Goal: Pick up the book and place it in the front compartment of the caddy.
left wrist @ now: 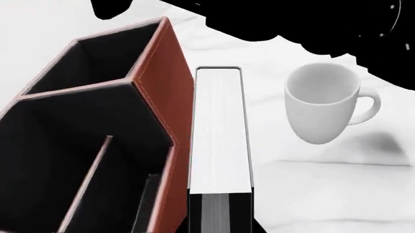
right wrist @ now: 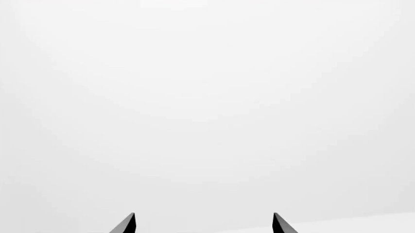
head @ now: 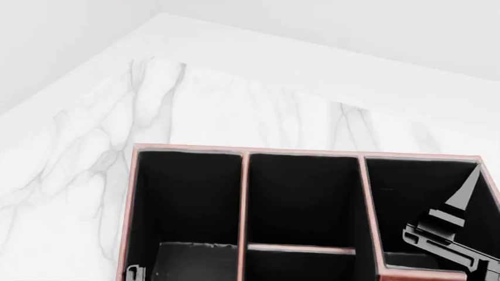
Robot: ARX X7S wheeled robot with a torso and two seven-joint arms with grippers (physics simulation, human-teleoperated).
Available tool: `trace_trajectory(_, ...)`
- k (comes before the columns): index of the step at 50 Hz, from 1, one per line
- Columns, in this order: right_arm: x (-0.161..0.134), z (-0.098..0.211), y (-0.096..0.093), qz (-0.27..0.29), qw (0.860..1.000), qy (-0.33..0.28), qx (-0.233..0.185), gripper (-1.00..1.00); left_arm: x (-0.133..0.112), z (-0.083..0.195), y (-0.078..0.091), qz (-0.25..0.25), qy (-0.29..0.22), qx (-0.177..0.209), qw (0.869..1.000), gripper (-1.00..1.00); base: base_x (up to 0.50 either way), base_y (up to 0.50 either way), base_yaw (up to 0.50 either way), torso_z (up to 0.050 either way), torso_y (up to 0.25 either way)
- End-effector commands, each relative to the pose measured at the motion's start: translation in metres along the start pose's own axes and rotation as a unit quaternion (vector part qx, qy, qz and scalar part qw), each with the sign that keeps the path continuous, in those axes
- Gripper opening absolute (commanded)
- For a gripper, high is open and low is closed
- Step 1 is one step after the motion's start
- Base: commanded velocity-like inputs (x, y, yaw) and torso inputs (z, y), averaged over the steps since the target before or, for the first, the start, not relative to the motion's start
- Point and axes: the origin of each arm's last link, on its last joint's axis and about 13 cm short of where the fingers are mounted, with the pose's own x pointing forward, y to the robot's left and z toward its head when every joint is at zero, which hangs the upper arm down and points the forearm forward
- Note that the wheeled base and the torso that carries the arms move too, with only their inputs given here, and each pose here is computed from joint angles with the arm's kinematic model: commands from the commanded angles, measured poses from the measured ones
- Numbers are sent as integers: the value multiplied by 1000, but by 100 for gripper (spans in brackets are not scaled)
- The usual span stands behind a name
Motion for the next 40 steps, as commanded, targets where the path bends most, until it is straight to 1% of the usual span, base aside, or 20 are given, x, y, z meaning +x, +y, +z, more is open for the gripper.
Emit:
trace_trajectory(1,-1,1,0,1,1000,-1,-1,100,-9,19,25,61,-14,53,997,-100,0,0,0,0,0)
trace_trajectory(6,-1,-1,-1,0,1000,0,-2,100,-11,25,41,88,-18,78,993,-100,0,0,0,0,2)
trace_trajectory(9,-1,-1,-1,-1,1000,0,-2,100,-12,27,48,101,-20,100,990,-100,0,0,0,0,0)
trace_trajectory(10,0,-1,-1,-1,1000,0,-2,100,-12,27,50,105,-21,98,989,-100,0,0,0,0,0)
trace_trajectory(15,-1,-1,-1,1,1000,0,-3,100,-12,29,62,125,-32,112,985,-100,0,0,0,0,2)
trace_trajectory(16,-1,-1,-1,1,1000,0,-3,100,-12,29,62,125,-32,112,985,-100,0,0,0,0,0)
trace_trajectory(18,0,-1,-1,1,1000,0,-3,100,-11,30,68,134,-40,121,983,-100,0,0,0,0,0)
trace_trajectory(21,0,-2,0,2,1000,0,-4,100,-10,31,78,138,-38,132,981,-100,0,0,0,0,0)
trace_trajectory(23,0,0,0,2,1000,0,-4,100,-11,35,85,152,-42,141,977,-100,0,0,0,0,5)
trace_trajectory(24,0,0,0,2,1000,0,-4,100,-11,35,85,152,-42,141,977,-100,0,0,0,0,0)
trace_trajectory(25,1,1,0,2,1000,0,-4,100,-11,37,89,160,-43,149,975,-100,0,0,0,0,0)
trace_trajectory(30,0,-2,-1,1,1000,1,-5,100,-11,42,98,174,-48,163,970,-100,0,0,0,0,0)
trace_trajectory(32,0,-3,-1,1,1000,1,-5,100,-10,43,101,177,-62,171,967,-100,0,0,0,0,5)
trace_trajectory(33,-1,-4,-1,0,1000,1,-5,100,-9,43,103,179,-56,169,968,-100,0,0,0,0,0)
trace_trajectory(34,-1,-4,-2,0,1000,1,-6,100,-8,43,104,177,-61,172,967,-100,0,0,0,0,0)
trace_trajectory(35,0,-5,-2,-1,1000,2,-6,100,-5,42,107,182,-67,186,963,-100,0,0,0,0,0)
trace_trajectory(38,0,-5,-2,-1,1000,2,-6,100,-2,40,111,183,-66,194,962,-100,0,0,0,0,0)
trace_trajectory(39,0,-5,-2,-1,1000,2,-6,100,-1,40,112,185,-67,203,959,-100,0,0,0,0,0)
trace_trajectory(40,0,-4,-2,-1,1000,2,-7,100,1,39,116,196,-67,217,954,-100,0,0,0,0,10)
